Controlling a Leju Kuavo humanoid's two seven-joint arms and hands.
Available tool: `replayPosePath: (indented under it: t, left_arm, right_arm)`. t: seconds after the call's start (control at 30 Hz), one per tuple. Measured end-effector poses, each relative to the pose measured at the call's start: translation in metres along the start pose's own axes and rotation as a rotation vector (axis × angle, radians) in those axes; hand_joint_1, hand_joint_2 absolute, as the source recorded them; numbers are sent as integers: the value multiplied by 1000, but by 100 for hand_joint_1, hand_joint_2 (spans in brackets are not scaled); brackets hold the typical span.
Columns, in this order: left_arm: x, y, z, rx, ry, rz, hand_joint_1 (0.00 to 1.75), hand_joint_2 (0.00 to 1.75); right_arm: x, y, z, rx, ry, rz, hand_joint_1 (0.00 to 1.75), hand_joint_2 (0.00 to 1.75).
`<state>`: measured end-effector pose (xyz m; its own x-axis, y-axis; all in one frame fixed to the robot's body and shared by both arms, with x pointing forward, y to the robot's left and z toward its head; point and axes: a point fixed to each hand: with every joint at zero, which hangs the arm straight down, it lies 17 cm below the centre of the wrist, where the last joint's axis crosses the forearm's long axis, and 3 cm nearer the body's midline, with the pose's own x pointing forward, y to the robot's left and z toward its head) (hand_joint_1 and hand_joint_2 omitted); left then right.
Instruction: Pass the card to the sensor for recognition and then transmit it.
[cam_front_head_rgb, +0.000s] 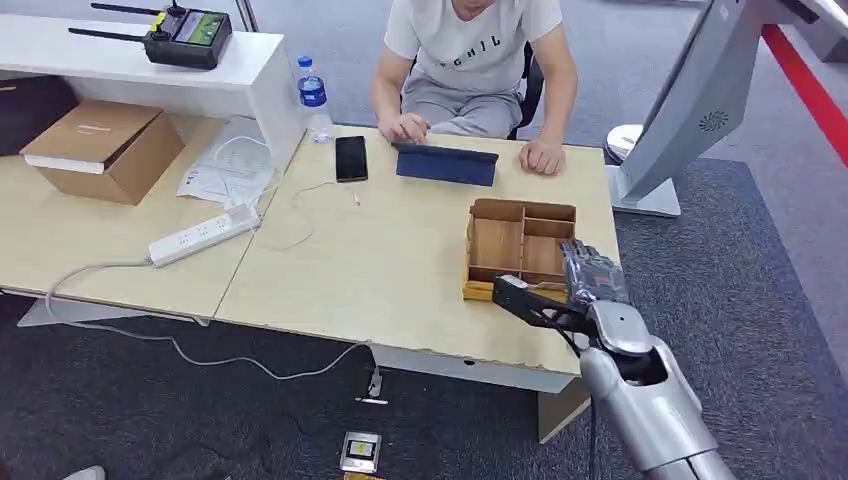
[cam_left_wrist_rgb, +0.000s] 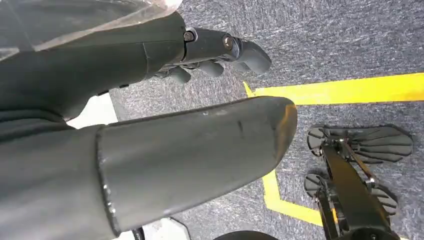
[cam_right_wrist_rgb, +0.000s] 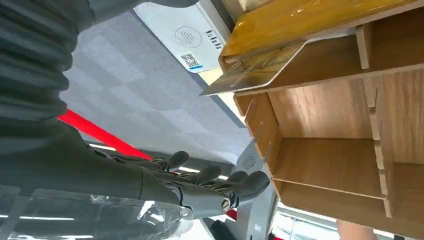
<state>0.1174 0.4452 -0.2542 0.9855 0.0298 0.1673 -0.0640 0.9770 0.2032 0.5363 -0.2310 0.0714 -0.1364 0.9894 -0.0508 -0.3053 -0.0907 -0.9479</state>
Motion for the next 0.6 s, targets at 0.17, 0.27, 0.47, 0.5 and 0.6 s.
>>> replayPosePath:
  t: [0.17,0.27,0.47,0.5,0.6]
  left_arm:
    - [-1,1,0,5,5,0,0,0]
    - [-1,2,0,13,7,1,0,0]
    - [-1,2,-1,18,8,2,0,0]
    - [-1,2,-1,19,8,2,0,0]
    - [-1,2,-1,19,7,2,0,0]
  right_arm:
    - [1,-1,1,-2,-8,-4,0,175]
    - [4,0,1,-1,-20,-7,0,175]
    - [15,-3,2,-12,-45,-6,0,175]
    - [16,-3,2,-12,-48,-5,0,175]
    - [20,-3,2,-13,-55,-3,0,175]
